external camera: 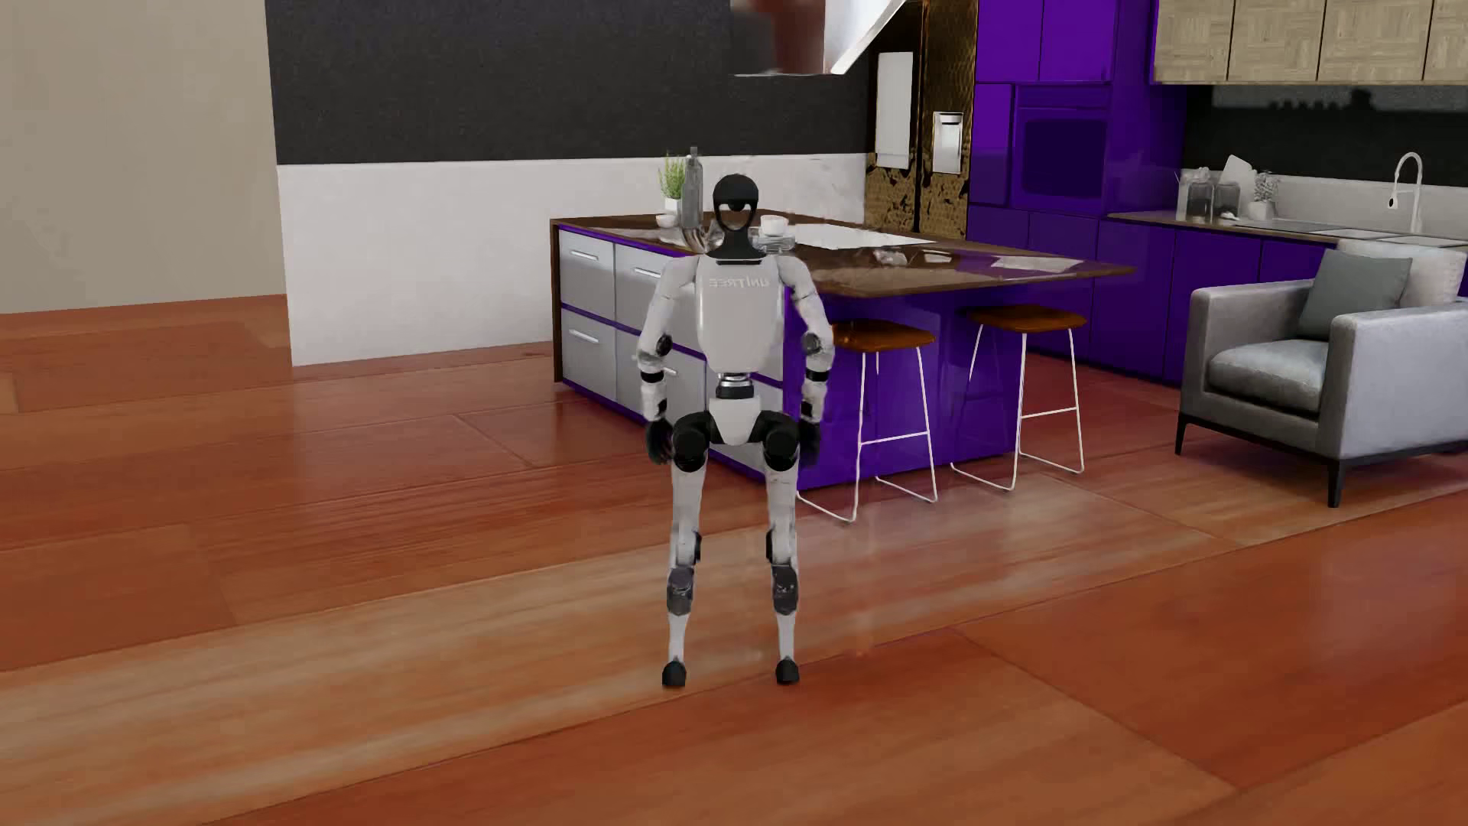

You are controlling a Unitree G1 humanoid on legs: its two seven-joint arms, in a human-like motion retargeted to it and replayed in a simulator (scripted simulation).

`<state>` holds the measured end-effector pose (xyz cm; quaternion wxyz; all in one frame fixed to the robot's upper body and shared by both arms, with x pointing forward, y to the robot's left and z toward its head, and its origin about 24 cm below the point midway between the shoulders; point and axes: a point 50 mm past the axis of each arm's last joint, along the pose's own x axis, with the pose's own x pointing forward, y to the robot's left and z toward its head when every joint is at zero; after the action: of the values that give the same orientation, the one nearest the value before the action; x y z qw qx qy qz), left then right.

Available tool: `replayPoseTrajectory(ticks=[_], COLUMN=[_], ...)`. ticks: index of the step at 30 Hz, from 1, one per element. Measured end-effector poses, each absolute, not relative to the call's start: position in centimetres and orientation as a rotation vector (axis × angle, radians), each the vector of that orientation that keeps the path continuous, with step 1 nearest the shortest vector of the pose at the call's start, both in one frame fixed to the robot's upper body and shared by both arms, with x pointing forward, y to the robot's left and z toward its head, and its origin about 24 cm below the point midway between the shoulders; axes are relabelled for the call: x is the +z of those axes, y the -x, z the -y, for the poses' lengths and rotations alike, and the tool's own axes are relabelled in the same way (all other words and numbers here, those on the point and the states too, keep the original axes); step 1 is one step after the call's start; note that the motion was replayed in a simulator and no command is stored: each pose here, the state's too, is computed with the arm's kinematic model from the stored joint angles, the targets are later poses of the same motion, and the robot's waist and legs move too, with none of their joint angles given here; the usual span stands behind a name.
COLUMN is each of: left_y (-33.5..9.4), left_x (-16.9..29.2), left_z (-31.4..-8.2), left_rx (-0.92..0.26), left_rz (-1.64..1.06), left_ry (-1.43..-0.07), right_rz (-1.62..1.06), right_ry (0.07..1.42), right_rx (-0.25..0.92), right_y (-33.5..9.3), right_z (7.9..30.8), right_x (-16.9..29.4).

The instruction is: Stretch up

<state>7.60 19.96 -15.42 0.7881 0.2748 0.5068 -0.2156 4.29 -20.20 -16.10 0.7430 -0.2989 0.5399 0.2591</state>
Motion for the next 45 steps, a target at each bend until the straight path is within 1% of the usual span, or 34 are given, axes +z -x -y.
replayPoseTrajectory(ticks=[1, 2, 3, 4, 5, 7, 8, 9, 10, 11, 13, 14, 16, 18, 21, 27, 36, 45], left_y=[-8.5, -10.4, -13.4, -17.4, -21.8, -29.3, -31.4, -32.7, -33.0, -32.4, -29.7, -28.0, -24.9, -22.7, -21.4, -22.2, -23.4, -23.5], left_x=[-15.1, -14.2, -12.5, -9.8, -5.7, 5.2, 11.0, 17.1, 22.7, 27.8, 35.6, 38.3, 41.7, 42.9, 43.0, 42.8, 42.4, 42.4], left_z=[-19.5, -19.3, -19.1, -18.9, -18.8, -18.6, -18.1, -17.7, -17.4, -17.0, -16.5, -16.3, -16.2, -16.5, -16.8, -17.4, -17.6, -17.9], left_rx=[-0.466, -0.444, -0.409, -0.367, -0.322, -0.228, -0.198, -0.158, -0.121, -0.088, -0.026, -0.004, 0.033, 0.064, 0.082, 0.101, 0.096, 0.109], left_rz=[-1.050, -0.974, -0.852, -0.683, -0.481, -0.042, 0.170, 0.375, 0.561, 0.733, 1.018, 1.136, 1.311, 1.411, 1.456, 1.416, 1.359, 1.351], left_ry=[-0.582, -0.565, -0.548, -0.537, -0.533, -0.550, -0.562, -0.573, -0.578, -0.589, -0.575, -0.564, -0.551, -0.544, -0.559, -0.563, -0.565, -0.564], right_rz=[-1.130, -1.037, -0.907, -0.739, -0.540, -0.110, 0.091, 0.284, 0.469, 0.637, 0.930, 1.056, 1.257, 1.382, 1.433, 1.376, 1.334, 1.313], right_ry=[0.648, 0.637, 0.627, 0.622, 0.625, 0.648, 0.705, 0.729, 0.745, 0.755, 0.751, 0.734, 0.712, 0.703, 0.726, 0.736, 0.737, 0.741], right_rx=[0.564, 0.548, 0.523, 0.495, 0.470, 0.423, 0.432, 0.402, 0.371, 0.335, 0.266, 0.232, 0.187, 0.165, 0.171, 0.157, 0.153, 0.154], right_y=[-5.6, -8.0, -11.5, -15.7, -20.2, -28.2, -30.9, -32.8, -33.7, -33.7, -31.7, -30.1, -26.6, -24.0, -22.7, -23.9, -24.7, -25.1], right_z=[19.9, 19.4, 18.9, 18.3, 17.6, 15.6, 14.3, 13.4, 12.4, 11.7, 10.7, 10.6, 10.6, 10.7, 10.6, 11.1, 11.4, 11.5], right_x=[-15.7, -14.9, -13.4, -10.9, -7.3, 2.6, 8.0, 13.7, 19.3, 24.5, 33.2, 36.4, 40.5, 42.2, 42.3, 41.9, 41.4, 41.1])
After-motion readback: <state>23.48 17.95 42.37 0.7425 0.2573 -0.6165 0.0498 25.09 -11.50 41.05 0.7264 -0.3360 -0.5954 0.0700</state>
